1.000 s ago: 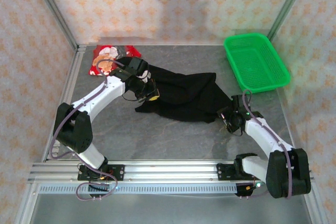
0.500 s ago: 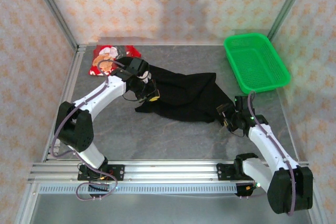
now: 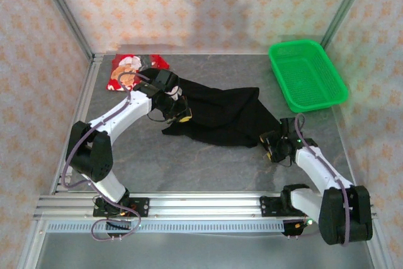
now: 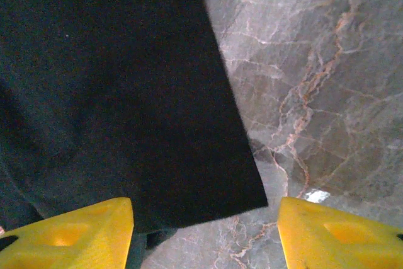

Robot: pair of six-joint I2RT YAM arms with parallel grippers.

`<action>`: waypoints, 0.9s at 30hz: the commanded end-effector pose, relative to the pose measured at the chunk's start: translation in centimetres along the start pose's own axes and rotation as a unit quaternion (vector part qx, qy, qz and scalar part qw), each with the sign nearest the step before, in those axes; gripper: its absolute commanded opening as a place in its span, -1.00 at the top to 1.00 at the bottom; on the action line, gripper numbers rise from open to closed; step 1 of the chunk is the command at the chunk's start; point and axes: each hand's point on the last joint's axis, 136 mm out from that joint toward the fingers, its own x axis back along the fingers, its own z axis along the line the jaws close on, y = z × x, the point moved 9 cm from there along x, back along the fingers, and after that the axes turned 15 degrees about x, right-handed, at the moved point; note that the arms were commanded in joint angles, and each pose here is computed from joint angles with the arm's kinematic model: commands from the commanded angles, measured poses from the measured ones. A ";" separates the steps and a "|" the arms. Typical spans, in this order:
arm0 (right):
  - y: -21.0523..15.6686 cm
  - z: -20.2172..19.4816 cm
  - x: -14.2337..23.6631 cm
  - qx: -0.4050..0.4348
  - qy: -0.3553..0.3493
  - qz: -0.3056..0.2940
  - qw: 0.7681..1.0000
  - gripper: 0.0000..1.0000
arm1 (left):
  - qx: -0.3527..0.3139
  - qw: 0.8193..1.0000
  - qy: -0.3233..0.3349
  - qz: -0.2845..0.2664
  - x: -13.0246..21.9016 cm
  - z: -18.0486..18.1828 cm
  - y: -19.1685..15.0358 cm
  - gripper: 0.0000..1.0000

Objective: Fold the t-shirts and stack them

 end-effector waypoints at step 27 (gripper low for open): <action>5.4 6.2 9.0 0.073 -0.014 -0.174 0.982 1.00 | -0.023 0.994 -0.046 -0.097 9.0 -2.1 2.9 1.00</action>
